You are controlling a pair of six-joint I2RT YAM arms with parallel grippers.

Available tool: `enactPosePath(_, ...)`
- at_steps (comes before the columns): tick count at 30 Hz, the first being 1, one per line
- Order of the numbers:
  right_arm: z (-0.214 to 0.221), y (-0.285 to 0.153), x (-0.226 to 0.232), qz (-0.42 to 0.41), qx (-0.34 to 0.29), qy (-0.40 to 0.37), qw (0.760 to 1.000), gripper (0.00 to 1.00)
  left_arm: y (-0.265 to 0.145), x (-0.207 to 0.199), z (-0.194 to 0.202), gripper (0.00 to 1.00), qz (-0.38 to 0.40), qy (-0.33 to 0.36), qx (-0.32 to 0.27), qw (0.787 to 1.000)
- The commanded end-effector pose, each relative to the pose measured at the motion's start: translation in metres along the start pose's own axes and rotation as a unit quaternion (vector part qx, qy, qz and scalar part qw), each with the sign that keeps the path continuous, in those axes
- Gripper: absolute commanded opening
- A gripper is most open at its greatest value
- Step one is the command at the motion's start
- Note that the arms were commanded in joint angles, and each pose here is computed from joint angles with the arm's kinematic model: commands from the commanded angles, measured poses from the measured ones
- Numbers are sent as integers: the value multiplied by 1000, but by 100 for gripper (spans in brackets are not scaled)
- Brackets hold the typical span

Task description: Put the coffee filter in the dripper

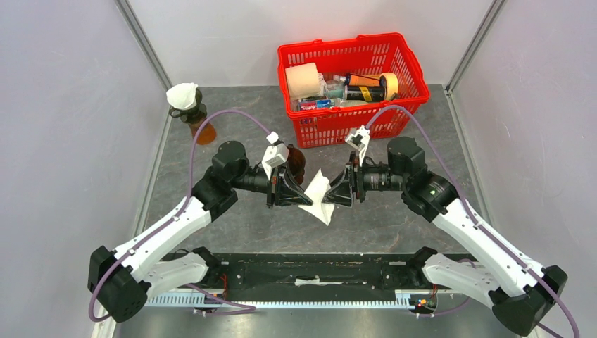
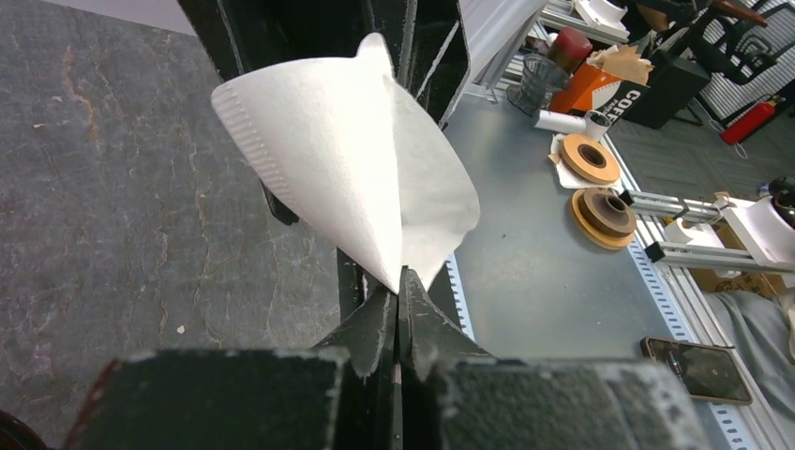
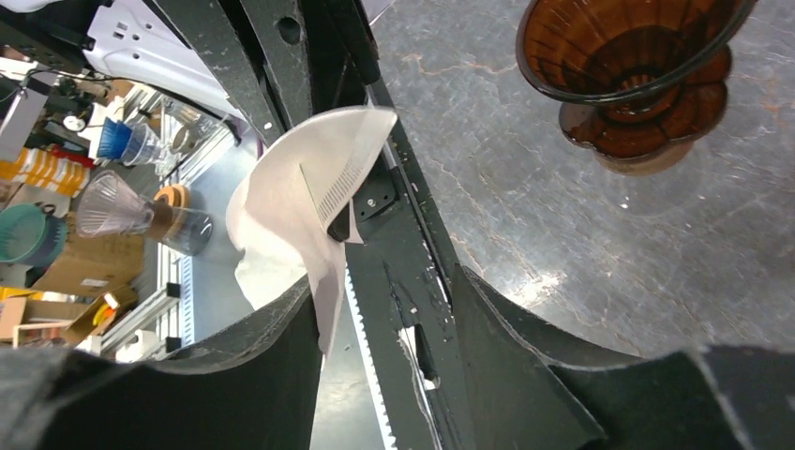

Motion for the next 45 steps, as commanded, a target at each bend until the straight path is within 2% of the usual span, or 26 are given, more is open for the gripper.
enactPosePath(1,-7,8,6,-47,-11,-4,999,56,4,-5,-8,2,25,7,-3,1000)
enactPosePath(8,-7,8,13,-68,-14,-2,998,29,4,-4,-9,2,16,4,-7,1000)
enactPosePath(14,-1,0,16,-57,-8,-2,998,24,1,-9,-10,2,12,14,-14,1000)
enactPosePath(15,-1,0,17,-56,-8,-1,998,19,1,-9,-10,2,11,15,-15,1000)
enactPosePath(17,-1,-1,18,-60,-8,0,998,0,1,-10,-11,2,11,17,-16,1000)
enactPosePath(26,-9,-4,21,-48,-25,0,999,0,3,-8,-17,4,0,6,-34,999)
enactPosePath(27,-10,-5,18,-22,-28,2,999,0,3,-5,-17,16,-17,-2,-36,999)
enactPosePath(29,-11,-11,10,49,-25,8,998,0,0,0,-19,55,-61,-16,-43,997)
enactPosePath(31,-13,-20,-1,134,-22,21,991,0,-3,4,-23,79,-107,-35,-53,992)
enactPosePath(34,-11,-35,-20,258,-5,36,965,0,-7,10,-32,83,-171,-63,-78,980)
enactPosePath(37,-9,-39,-28,303,7,46,952,0,-12,27,-38,84,-274,-110,-84,952)
enactPosePath(38,-7,-39,-31,312,12,50,949,0,-10,29,-39,84,-280,-119,-82,949)
enactPosePath(42,-6,-35,-38,328,21,62,942,0,12,25,-41,86,-240,-132,-59,960)
enactPosePath(45,-9,-29,-33,296,12,57,953,0,32,20,-41,86,-190,-126,-46,973)
Point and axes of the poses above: each gripper's point midway between its finger pads, its own y axis out along the fingers, its own x axis along the line the jaws close on, z = x × y, the point moved 7 cm from there along -y, back along the fingers, and after that the axes turned 7 degrees about -y, right-handed, at the moved point
